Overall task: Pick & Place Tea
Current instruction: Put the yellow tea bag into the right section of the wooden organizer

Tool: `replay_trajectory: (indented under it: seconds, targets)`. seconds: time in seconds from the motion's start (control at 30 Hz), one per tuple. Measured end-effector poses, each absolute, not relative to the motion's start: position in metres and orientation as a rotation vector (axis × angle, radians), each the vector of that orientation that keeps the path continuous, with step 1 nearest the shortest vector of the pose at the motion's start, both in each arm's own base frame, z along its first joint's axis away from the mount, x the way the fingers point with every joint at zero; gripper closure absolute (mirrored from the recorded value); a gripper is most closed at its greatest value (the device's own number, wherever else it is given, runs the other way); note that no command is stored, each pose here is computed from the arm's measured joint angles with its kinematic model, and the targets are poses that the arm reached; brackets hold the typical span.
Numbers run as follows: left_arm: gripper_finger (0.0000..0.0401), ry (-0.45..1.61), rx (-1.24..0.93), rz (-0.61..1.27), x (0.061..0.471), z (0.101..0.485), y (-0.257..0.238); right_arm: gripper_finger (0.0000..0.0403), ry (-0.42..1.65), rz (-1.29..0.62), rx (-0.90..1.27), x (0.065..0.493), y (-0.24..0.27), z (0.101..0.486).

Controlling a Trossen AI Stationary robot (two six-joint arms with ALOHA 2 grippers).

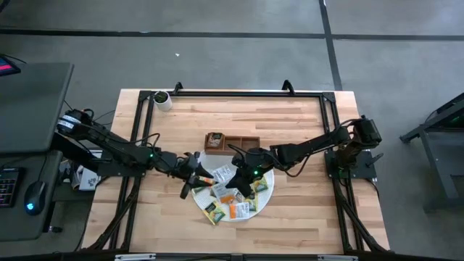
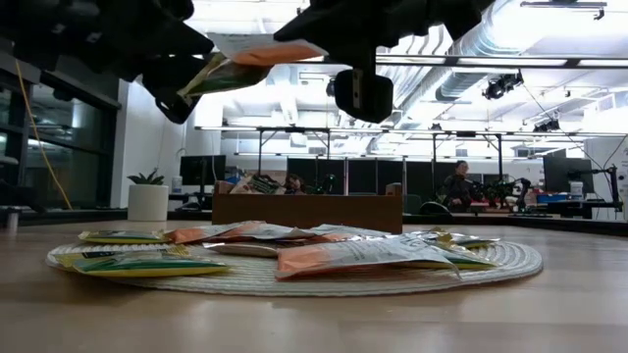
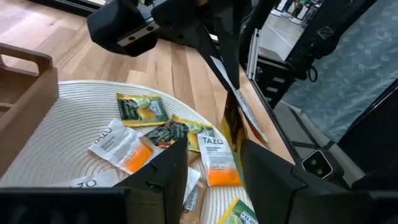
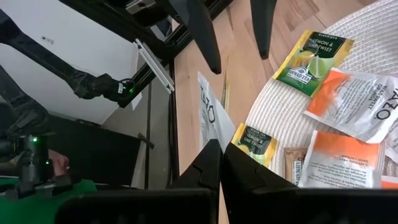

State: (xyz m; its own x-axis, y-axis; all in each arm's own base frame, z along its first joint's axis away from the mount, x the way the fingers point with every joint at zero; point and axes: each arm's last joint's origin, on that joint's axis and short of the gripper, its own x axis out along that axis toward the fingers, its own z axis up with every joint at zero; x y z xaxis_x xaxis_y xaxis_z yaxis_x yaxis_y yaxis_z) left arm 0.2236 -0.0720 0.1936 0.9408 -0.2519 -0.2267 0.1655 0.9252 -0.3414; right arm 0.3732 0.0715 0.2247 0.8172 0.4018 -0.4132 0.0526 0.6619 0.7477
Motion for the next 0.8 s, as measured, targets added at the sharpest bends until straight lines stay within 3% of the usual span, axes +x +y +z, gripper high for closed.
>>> replay_trajectory:
  seconds: [0.8]
  targets:
    - [0.0254,0.220,-0.334,-0.214,0.2246,0.1983,-0.0723,0.0403,0.558,0.228,0.826,0.3753,0.0678,0.2280]
